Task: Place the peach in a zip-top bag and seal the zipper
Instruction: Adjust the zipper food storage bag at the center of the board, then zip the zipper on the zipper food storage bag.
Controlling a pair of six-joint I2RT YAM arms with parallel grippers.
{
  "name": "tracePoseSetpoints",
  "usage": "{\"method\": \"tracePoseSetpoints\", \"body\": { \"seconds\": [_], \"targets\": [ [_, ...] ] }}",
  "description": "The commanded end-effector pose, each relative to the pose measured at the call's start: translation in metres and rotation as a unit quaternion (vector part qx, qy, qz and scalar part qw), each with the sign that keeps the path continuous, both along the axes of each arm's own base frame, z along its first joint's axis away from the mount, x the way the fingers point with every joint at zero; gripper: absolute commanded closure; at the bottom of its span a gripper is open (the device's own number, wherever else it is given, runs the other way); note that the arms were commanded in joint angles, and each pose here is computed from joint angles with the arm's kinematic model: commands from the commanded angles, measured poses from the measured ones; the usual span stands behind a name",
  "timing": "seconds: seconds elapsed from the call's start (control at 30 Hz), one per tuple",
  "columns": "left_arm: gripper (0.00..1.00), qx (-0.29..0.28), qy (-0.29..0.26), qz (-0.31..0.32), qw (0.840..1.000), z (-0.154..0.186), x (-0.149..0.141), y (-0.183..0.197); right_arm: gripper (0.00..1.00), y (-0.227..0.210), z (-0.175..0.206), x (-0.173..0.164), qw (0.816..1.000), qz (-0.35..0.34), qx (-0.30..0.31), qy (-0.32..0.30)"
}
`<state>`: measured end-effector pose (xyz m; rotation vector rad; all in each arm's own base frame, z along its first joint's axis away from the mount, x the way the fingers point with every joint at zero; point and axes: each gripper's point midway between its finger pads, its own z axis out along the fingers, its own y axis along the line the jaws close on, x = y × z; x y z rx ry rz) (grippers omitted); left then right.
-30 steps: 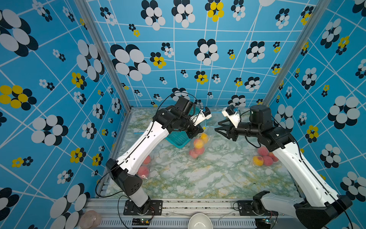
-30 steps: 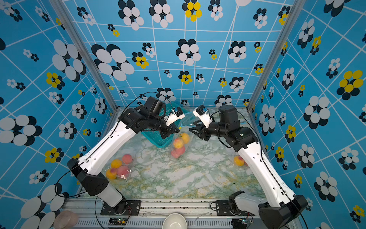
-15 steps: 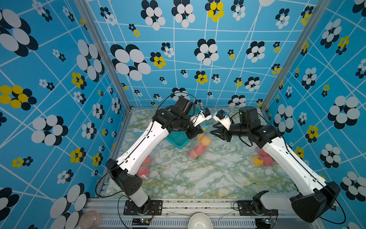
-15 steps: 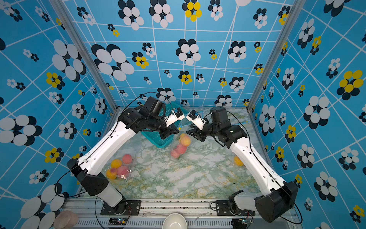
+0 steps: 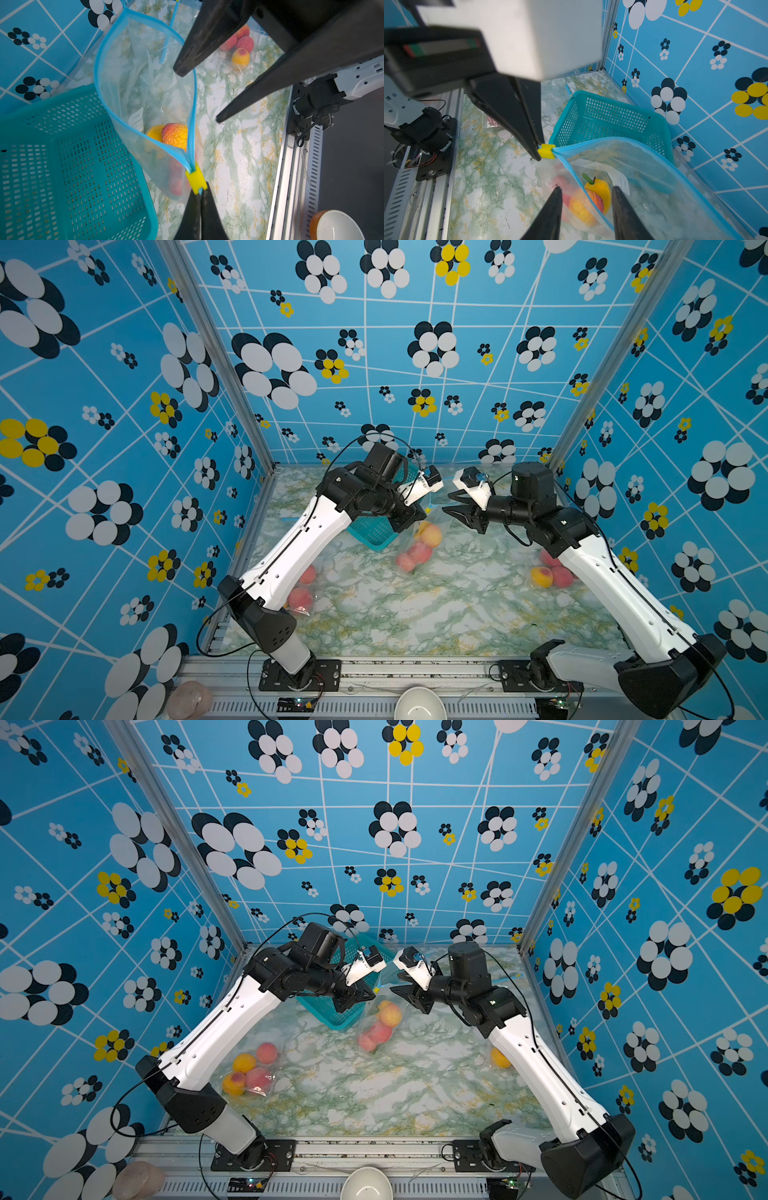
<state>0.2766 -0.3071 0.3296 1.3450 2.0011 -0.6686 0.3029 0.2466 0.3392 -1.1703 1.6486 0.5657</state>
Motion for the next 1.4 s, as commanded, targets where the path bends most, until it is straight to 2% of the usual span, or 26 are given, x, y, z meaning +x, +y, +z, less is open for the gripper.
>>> {"method": "tracePoseSetpoints", "body": {
  "seconds": [0.0, 0.1, 0.17, 0.23, 0.4, 0.5, 0.6, 0.67, 0.97, 1.03, 1.1, 1.17, 1.3, 1.37],
  "targets": [
    [1.0, -0.014, -0.005, -0.01, 1.0, 0.009, -0.009, 0.004, 0.57, 0.01, -0.007, -0.007, 0.999, 0.04, -0.01, 0.025],
    [1.0, -0.014, -0.003, -0.014, 1.0, 0.009, -0.011, 0.003, 0.61, 0.011, -0.014, -0.003, 0.999, 0.039, -0.014, 0.032],
    [1.0, -0.013, -0.005, -0.009, 1.0, 0.008, -0.01, 0.004, 0.78, 0.012, -0.014, -0.003, 0.999, 0.038, -0.013, 0.033],
    [1.0, -0.013, -0.012, 0.001, 1.0, 0.007, -0.006, 0.006, 0.9, 0.011, -0.012, -0.006, 0.998, 0.041, -0.01, 0.035],
    [0.92, -0.038, -0.03, 0.044, 0.998, 0.012, 0.009, 0.014, 1.0, 0.01, -0.015, -0.013, 0.997, 0.048, -0.015, 0.056],
    [0.87, -0.056, -0.035, 0.05, 0.997, 0.015, 0.01, 0.016, 1.0, 0.011, -0.016, -0.014, 0.996, 0.051, -0.018, 0.067],
    [0.66, -0.069, -0.041, 0.058, 0.995, 0.019, 0.011, 0.018, 1.0, 0.011, -0.016, -0.012, 0.996, 0.048, -0.019, 0.072],
    [0.65, -0.077, -0.041, 0.054, 0.995, 0.02, 0.009, 0.019, 1.0, 0.012, -0.016, -0.011, 0.996, 0.045, -0.019, 0.075],
    [0.74, -0.092, -0.032, 0.038, 0.995, 0.019, 0.008, 0.013, 1.0, 0.015, -0.009, -0.012, 0.995, 0.053, -0.004, 0.08],
    [0.8, -0.089, -0.029, 0.038, 0.995, 0.017, 0.008, 0.012, 1.0, 0.015, -0.007, -0.014, 0.995, 0.055, -0.002, 0.079],
    [0.93, -0.087, -0.027, 0.037, 0.995, 0.016, 0.008, 0.012, 1.0, 0.015, -0.006, -0.015, 0.995, 0.054, -0.002, 0.078],
    [1.0, -0.086, -0.029, 0.036, 0.995, 0.016, 0.008, 0.013, 0.92, 0.013, -0.006, -0.014, 0.996, 0.05, -0.006, 0.075],
    [1.0, -0.087, -0.036, 0.028, 0.995, 0.02, 0.004, 0.015, 0.74, 0.01, 0.01, -0.011, 0.999, 0.038, -0.003, 0.038],
    [1.0, -0.085, -0.037, 0.019, 0.996, 0.02, 0.001, 0.015, 0.69, 0.01, 0.028, -0.016, 0.999, 0.048, 0.009, 0.013]
  ]
}}
